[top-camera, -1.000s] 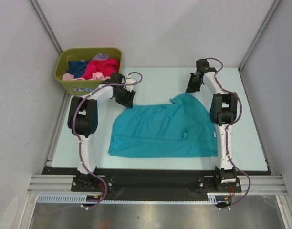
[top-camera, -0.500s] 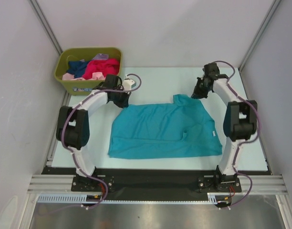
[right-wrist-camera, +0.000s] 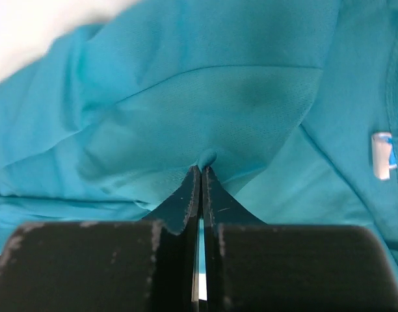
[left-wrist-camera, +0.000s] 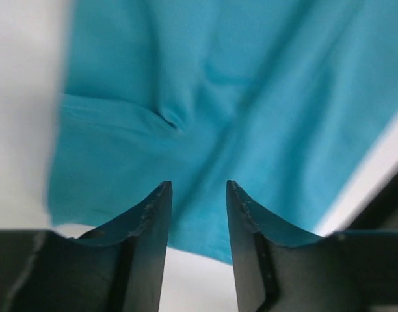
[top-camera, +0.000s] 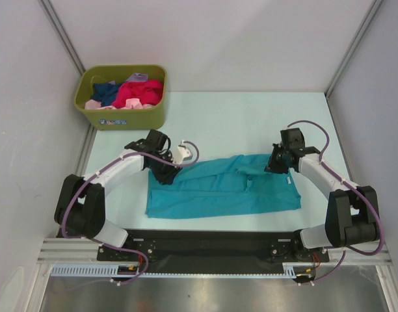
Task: Fold and stack the t-shirts
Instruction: Fold the tshirt
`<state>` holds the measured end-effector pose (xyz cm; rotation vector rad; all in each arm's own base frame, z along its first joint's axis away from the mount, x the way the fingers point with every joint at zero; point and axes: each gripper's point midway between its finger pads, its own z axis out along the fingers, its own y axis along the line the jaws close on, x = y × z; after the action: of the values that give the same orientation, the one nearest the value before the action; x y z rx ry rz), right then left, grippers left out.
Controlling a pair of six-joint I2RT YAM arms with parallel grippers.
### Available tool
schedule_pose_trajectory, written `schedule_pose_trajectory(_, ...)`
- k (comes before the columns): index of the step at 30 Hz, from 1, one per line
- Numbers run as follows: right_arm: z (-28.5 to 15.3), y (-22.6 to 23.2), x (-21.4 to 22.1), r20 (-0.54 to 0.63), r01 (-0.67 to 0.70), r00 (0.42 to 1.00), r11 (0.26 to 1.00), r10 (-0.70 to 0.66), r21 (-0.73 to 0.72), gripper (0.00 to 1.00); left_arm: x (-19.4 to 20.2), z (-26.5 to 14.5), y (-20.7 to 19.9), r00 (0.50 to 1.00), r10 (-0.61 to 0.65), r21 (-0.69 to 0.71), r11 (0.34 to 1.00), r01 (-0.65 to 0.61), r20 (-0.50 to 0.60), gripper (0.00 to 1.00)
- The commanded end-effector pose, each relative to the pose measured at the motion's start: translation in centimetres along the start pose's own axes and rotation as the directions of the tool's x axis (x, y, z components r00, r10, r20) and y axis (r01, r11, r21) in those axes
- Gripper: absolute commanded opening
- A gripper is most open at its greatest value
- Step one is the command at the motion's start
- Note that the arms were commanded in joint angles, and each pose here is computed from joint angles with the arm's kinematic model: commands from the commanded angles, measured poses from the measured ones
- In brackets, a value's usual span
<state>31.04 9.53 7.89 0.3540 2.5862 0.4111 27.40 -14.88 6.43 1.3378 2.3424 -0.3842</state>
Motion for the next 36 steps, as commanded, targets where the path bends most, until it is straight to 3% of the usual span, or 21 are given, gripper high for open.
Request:
schedule_pose_trajectory(1,-0.6,-0.2,-1.1,0.099,-0.010,0.995,1.000,0.011,-0.005,0.00,3.1,-2.3,-5.0,0.994,0.096,0.171,0.982,-0.086,-0.056,0.46)
schedule_pose_trajectory(3,-0.7,-0.5,-1.0,0.107,-0.008,0.994,1.000,0.007,0.005,0.00,5.3,-3.3,-7.4,0.986,0.116,0.273,0.959,-0.078,-0.123,0.51)
schedule_pose_trajectory(7,-0.7,-0.9,-0.9,0.107,-0.005,0.994,1.000,0.004,0.013,0.00,4.5,-6.0,-8.2,0.975,0.208,0.338,0.926,-0.170,-0.079,0.52)
schedule_pose_trajectory(9,-0.6,-1.0,-1.0,0.108,-0.007,0.994,1.000,0.005,0.015,0.00,-0.5,-7.0,-4.1,0.983,0.170,0.157,0.971,-0.180,0.076,0.52)
schedule_pose_trajectory(10,-0.5,-1.1,-1.0,0.107,-0.010,0.994,1.000,0.008,0.016,0.00,-2.4,-7.4,-2.2,0.991,0.047,0.070,0.996,-0.057,0.127,0.52)
schedule_pose_trajectory(11,-0.5,-0.9,-1.1,0.111,-0.011,0.994,1.000,0.010,0.013,0.00,-4.9,-7.5,2.2,0.977,0.035,-0.117,0.993,-0.011,0.208,0.54)
schedule_pose_trajectory(14,-0.2,-0.9,-1.3,0.111,-0.022,0.994,1.000,0.021,0.009,0.00,-6.3,-6.4,5.8,0.968,-0.058,-0.231,0.966,0.116,0.243,0.54)
schedule_pose_trajectory(18,-0.2,-0.8,-1.5,0.109,-0.013,0.994,1.000,0.011,0.016,0.00,-5.1,-1.3,6.8,0.967,-0.218,-0.146,0.961,0.236,0.128,0.53)
schedule_pose_trajectory(25,-0.2,-1.4,-1.5,0.109,-0.007,0.994,0.999,0.002,0.042,0.00,-5.3,1.8,6.2,0.973,-0.222,-0.082,0.970,0.227,0.067,0.53)
schedule_pose_trajectory(32,-0.4,-1.6,-1.6,0.113,-0.018,0.994,0.999,0.012,0.044,0.00,-4.0,3.4,5.9,0.968,-0.252,-0.076,0.965,0.252,0.021,0.34)
schedule_pose_trajectory(34,-0.4,-1.8,-1.7,0.117,-0.024,0.993,0.999,0.018,0.046,0.00,-3.2,3.6,5.8,0.970,-0.243,-0.084,0.967,0.242,-0.001,0.35)
schedule_pose_trajectory(36,-0.5,-1.9,-1.8,0.117,-0.025,0.993,0.999,0.020,0.042,0.00,-2.7,3.5,6.2,0.973,-0.229,-0.111,0.968,0.227,-0.014,0.42)
